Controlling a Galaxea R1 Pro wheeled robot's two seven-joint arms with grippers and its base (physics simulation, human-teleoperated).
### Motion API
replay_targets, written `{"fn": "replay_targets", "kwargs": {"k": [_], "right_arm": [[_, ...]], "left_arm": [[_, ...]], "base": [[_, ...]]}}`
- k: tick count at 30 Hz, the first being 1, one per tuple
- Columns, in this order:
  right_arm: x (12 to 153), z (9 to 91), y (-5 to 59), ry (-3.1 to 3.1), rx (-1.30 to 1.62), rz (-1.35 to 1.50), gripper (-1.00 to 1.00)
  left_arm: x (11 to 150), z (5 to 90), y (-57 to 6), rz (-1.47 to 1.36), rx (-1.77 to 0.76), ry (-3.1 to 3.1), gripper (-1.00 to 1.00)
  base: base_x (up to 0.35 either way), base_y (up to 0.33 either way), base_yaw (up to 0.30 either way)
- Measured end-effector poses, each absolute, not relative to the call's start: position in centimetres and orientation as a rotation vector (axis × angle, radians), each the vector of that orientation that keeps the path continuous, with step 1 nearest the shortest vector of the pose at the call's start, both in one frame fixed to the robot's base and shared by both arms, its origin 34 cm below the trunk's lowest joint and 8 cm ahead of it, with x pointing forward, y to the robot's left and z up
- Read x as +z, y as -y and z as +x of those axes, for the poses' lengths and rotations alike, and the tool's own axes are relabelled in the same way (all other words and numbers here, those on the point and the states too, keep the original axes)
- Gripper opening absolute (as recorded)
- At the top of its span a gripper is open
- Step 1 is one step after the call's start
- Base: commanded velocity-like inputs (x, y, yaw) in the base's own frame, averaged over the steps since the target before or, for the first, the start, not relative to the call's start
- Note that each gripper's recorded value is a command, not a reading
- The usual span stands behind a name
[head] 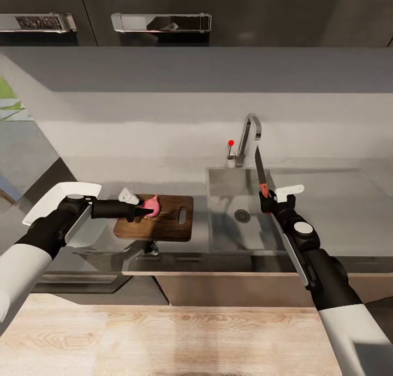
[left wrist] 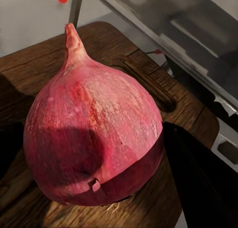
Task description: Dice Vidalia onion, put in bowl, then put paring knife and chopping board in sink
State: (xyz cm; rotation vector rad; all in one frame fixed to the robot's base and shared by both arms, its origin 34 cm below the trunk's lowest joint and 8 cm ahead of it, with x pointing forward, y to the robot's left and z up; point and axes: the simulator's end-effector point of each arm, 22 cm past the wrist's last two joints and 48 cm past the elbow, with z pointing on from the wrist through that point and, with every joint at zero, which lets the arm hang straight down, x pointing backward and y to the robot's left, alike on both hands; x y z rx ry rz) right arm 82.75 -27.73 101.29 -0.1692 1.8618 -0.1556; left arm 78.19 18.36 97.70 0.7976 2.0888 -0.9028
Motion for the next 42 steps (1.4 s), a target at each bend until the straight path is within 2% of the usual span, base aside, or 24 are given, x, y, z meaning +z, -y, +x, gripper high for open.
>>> {"fn": "replay_targets", "kwargs": {"k": [42], "right_arm": [[99.5,82.8,27.7,-1.887,-0.154,-0.172,-1.0]], "left_arm": [[96.0,78.1,-18.5,0.787,-0.915,-2.111,-1.0]], "base": [[0.0,0.0,0.0]]}}
